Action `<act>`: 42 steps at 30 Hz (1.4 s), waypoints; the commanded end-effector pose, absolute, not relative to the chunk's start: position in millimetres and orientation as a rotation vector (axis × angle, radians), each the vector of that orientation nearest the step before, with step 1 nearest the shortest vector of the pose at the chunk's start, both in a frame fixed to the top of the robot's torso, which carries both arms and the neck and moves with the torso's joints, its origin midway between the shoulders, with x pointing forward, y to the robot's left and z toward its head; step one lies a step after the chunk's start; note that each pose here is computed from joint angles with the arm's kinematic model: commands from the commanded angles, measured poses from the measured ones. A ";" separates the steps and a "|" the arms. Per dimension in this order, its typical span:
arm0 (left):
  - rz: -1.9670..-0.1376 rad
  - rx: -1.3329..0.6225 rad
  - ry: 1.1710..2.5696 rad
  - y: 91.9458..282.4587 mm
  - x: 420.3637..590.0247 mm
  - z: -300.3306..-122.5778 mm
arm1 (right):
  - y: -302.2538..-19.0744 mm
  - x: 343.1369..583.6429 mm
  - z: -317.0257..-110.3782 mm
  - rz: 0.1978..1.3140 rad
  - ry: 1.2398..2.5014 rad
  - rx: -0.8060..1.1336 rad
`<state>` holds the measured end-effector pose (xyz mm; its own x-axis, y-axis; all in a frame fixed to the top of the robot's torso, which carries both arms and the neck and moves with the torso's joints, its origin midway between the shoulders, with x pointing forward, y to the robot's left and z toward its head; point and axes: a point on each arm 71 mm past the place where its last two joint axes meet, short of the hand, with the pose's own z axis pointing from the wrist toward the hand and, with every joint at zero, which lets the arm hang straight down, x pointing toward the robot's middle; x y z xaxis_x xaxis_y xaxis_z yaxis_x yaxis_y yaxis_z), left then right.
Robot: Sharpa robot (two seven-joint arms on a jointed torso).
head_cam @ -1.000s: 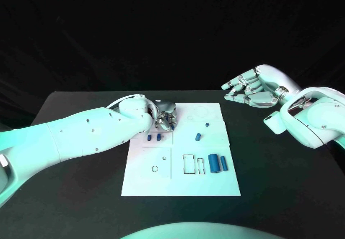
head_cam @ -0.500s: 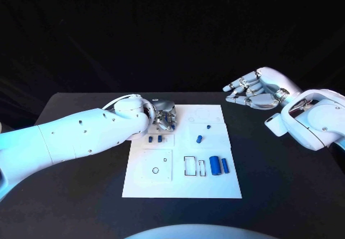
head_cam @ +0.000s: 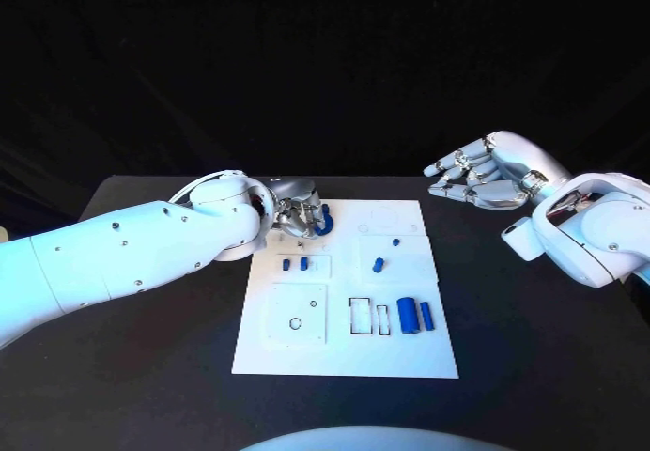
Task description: Assemble the parts on the task board
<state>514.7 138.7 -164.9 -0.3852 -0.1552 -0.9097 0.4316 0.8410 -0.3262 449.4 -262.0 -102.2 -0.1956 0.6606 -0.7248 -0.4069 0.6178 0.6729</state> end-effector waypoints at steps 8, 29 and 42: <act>-0.620 0.126 1.895 164.7 514.5 -165.1 | -260.5 449.8 -103.8 0.981 1.492 0.217; -0.576 0.118 1.935 173.8 518.6 -183.2 | -258.6 449.4 -104.2 0.987 1.494 0.214; -0.565 0.141 1.974 169.1 517.2 -191.1 | -258.2 449.2 -104.3 0.989 1.495 0.213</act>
